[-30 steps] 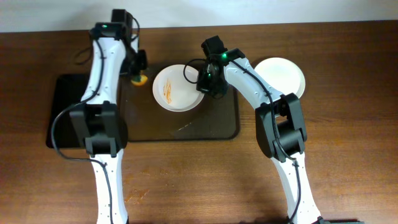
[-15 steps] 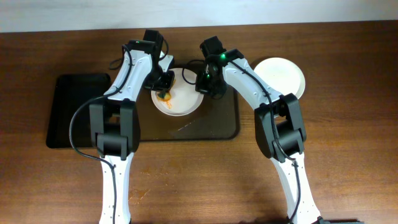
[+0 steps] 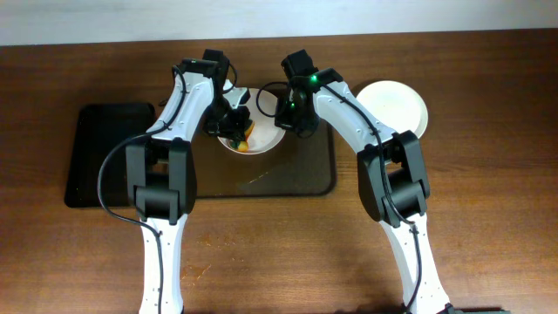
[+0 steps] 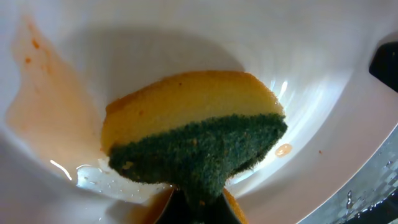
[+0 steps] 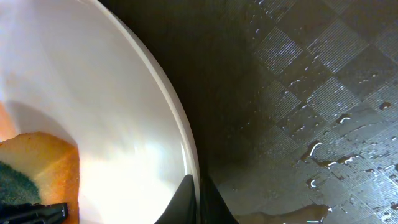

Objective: Clean dirty plates on tray and stack at the side
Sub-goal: 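Scrub the held plate with the sponge in the left gripper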

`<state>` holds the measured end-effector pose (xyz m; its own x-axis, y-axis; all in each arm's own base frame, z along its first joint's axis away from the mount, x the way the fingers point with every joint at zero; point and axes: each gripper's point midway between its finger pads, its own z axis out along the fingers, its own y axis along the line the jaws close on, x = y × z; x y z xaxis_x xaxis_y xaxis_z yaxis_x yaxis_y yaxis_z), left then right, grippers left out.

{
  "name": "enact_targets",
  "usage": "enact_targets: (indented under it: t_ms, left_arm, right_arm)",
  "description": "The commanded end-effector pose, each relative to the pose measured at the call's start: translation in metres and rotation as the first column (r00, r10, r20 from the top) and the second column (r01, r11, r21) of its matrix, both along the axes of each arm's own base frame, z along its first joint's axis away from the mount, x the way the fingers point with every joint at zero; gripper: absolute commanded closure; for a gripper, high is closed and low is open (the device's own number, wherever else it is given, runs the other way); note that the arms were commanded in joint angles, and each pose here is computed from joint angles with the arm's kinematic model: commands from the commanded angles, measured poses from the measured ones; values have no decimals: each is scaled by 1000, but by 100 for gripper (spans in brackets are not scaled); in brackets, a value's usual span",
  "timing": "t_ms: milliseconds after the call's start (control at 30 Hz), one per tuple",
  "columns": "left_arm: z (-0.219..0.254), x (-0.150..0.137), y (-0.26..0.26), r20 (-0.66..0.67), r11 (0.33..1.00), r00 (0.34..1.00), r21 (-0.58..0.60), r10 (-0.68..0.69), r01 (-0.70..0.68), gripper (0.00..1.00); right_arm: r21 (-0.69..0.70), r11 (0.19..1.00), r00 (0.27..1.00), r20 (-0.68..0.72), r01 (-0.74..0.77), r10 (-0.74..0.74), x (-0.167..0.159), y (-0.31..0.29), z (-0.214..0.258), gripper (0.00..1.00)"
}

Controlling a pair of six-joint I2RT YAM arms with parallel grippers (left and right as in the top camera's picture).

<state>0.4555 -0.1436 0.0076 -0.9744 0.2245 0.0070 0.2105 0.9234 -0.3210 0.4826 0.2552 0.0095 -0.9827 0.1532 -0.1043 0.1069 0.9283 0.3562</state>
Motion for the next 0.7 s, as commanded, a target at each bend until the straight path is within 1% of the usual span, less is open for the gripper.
enact_targets:
  t_ms: [0,67,100,133,200,267,333,367,400,433,467,500,533,600,633,667]
  left_arm:
    - [-16,-4,5,-4,997,998,47,-65,65,100]
    - [-20,0,21,19,984,993,134,-118,115,100]
    - [-22,9,33,58,966,985,212,-164,148,99]
    - [-26,21,36,109,944,961,241,-255,224,99]
    - [-35,31,27,178,901,896,241,-407,361,100]
    - [-44,38,20,223,875,856,256,-467,411,100]
    - [-47,51,19,277,887,852,269,-445,376,100]
    - [-47,59,23,296,906,871,285,-393,312,99]
    - [-45,71,38,321,927,903,332,-287,176,100]
    - [-43,80,56,345,921,921,387,-182,37,100]
    - [-40,86,75,377,892,923,438,-71,-111,99]
    - [-36,87,94,408,843,913,482,26,-239,100]
    - [-36,84,99,400,827,916,503,35,-251,99]
    - [-39,68,102,338,820,941,531,28,-216,100]
    - [-43,54,99,273,830,962,536,6,-157,100]
    - [-48,39,87,183,861,977,508,-106,-2,100]
  right_arm:
    - [18,1000,999,-28,-19,19,-7,9,-9,96]
    - [29,999,999,-27,-22,23,-6,11,-8,96]
    - [34,999,999,-26,-23,24,-6,12,-8,96]
    - [35,999,999,-22,-23,24,-5,13,-8,96]
    - [34,999,999,-22,-23,24,-5,13,-8,96]
    - [33,999,999,-22,-28,28,-6,12,-8,96]
    - [31,999,999,-24,-30,31,-6,12,-8,96]
    - [31,999,999,-24,-30,31,-6,12,-8,96]
    - [32,999,999,-24,-30,31,-6,12,-8,96]
    - [32,999,999,-24,-30,31,-6,12,-8,96]
    - [32,999,999,-24,-30,31,-6,12,-8,96]
    - [32,999,999,-24,-30,31,-6,12,-8,96]
    - [31,999,999,-24,-30,31,-6,12,-8,96]
    - [31,999,999,-24,-30,31,-6,12,-8,96]
    - [32,999,999,-24,-30,31,-6,12,-8,96]
    - [32,999,999,-23,-30,31,-6,12,-8,96]
